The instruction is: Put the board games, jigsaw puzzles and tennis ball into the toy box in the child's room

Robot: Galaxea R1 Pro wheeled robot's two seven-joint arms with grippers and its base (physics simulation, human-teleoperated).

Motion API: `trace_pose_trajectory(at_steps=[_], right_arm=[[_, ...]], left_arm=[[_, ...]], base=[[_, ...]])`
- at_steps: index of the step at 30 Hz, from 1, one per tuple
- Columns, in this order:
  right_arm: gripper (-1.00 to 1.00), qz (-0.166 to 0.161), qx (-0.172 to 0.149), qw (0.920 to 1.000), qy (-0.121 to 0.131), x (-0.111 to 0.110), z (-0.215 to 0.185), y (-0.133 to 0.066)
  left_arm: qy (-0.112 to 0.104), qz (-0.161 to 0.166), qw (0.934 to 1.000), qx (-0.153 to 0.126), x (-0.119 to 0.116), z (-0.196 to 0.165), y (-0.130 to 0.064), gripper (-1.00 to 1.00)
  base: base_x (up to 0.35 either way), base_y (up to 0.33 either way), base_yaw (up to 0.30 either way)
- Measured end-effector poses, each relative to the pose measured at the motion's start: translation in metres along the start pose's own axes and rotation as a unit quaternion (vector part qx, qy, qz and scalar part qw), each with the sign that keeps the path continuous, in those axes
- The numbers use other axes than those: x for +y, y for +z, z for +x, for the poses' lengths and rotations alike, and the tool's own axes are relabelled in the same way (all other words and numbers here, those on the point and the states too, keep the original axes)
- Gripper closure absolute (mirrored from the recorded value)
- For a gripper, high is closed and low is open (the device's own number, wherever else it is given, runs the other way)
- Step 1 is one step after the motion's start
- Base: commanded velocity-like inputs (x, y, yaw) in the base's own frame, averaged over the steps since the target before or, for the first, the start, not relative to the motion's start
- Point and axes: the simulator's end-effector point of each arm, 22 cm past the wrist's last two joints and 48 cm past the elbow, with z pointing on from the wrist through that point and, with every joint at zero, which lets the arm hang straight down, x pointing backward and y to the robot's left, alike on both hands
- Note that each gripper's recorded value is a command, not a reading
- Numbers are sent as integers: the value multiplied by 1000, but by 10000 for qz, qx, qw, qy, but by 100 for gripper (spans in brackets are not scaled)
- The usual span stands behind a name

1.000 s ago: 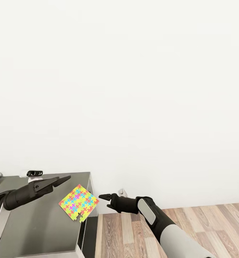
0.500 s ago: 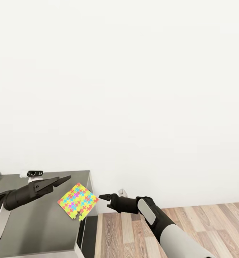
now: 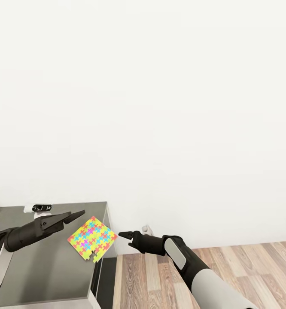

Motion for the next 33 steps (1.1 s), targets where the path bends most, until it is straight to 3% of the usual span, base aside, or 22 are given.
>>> trace_pose_trajectory(at_steps=[12,33], right_arm=[[-100,-368,-103,9992,-99,-1,0,6],[-100,-398,-145,9990,-132,-2,-2,6]], left_arm=[[9,-1,10000,1,15,11,-4,-100],[14,-14,10000,0,16,12,-6,-100]], base=[[0,0,0],[36,28,0]])
